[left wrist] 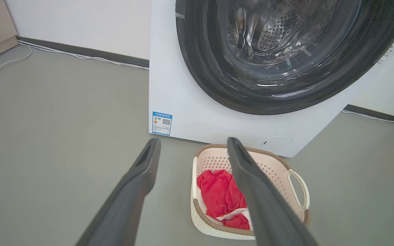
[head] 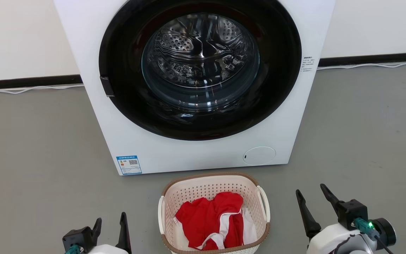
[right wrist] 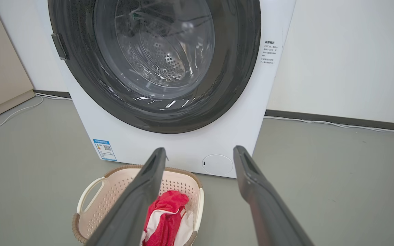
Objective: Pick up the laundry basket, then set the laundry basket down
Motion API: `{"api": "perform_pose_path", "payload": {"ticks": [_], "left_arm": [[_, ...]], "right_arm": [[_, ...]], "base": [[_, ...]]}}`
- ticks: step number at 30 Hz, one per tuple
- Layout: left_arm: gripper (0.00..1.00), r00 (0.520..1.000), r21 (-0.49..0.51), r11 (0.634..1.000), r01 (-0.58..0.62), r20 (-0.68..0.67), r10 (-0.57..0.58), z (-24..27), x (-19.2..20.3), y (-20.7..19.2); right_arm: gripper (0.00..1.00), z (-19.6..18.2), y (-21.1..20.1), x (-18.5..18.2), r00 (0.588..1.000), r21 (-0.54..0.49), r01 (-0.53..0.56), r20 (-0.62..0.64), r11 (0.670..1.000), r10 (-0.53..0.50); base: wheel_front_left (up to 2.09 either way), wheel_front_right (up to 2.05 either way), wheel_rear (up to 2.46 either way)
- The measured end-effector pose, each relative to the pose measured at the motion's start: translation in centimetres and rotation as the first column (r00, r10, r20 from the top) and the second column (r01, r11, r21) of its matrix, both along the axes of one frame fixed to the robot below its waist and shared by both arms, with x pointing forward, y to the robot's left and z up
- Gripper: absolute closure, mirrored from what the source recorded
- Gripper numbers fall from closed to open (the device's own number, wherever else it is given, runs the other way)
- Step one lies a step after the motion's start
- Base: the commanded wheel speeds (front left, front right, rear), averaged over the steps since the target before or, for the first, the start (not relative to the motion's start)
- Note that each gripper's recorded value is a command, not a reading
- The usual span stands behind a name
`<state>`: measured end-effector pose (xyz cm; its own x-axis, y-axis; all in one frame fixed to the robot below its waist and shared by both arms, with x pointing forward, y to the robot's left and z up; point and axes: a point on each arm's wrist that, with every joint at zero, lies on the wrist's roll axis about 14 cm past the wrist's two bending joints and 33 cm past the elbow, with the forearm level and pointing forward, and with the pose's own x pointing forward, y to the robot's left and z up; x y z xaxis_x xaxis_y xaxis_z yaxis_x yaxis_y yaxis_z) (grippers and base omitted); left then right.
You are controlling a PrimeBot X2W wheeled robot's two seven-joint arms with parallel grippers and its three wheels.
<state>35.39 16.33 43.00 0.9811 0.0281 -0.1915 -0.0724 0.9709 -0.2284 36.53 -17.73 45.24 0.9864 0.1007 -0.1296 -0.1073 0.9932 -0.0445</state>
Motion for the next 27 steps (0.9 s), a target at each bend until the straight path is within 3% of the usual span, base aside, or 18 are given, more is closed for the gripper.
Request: {"api": "perform_pose_path", "payload": {"ticks": [16,17,22,27], "left_arm": [[0.0,0.999,0.007,0.999,-0.032,0.034,0.031,1.0,0.0,0.9],[1.0,0.999,0.019,0.999,-0.026,0.038,0.025,1.0,0.0,0.8],[1.0,0.998,0.007,0.999,-0.031,-0.053,0.032,-1.6,-1.7,0.6],[1.0,0.996,-0.043,0.997,-0.058,-0.071,0.055,-1.8,-1.8,1.0]], "right_arm": [[0.0,0.6,0.1,-0.3,1.0,0.001,0.003,0.022,1.0,-0.003],[1.0,0.4,0.1,-0.4,1.0,0.001,0.002,0.018,1.0,-0.002],[1.0,-2.4,0.3,-2.1,0.997,0.022,0.013,-0.076,1.0,-0.011],[1.0,-2.4,-0.2,-1.9,0.996,0.077,0.048,-0.083,0.996,-0.041]], "base": [[0.0,0.0,0.0],[0.0,0.0,0.0],[0.0,0.0,0.0],[0.0,0.0,0.0]]}}
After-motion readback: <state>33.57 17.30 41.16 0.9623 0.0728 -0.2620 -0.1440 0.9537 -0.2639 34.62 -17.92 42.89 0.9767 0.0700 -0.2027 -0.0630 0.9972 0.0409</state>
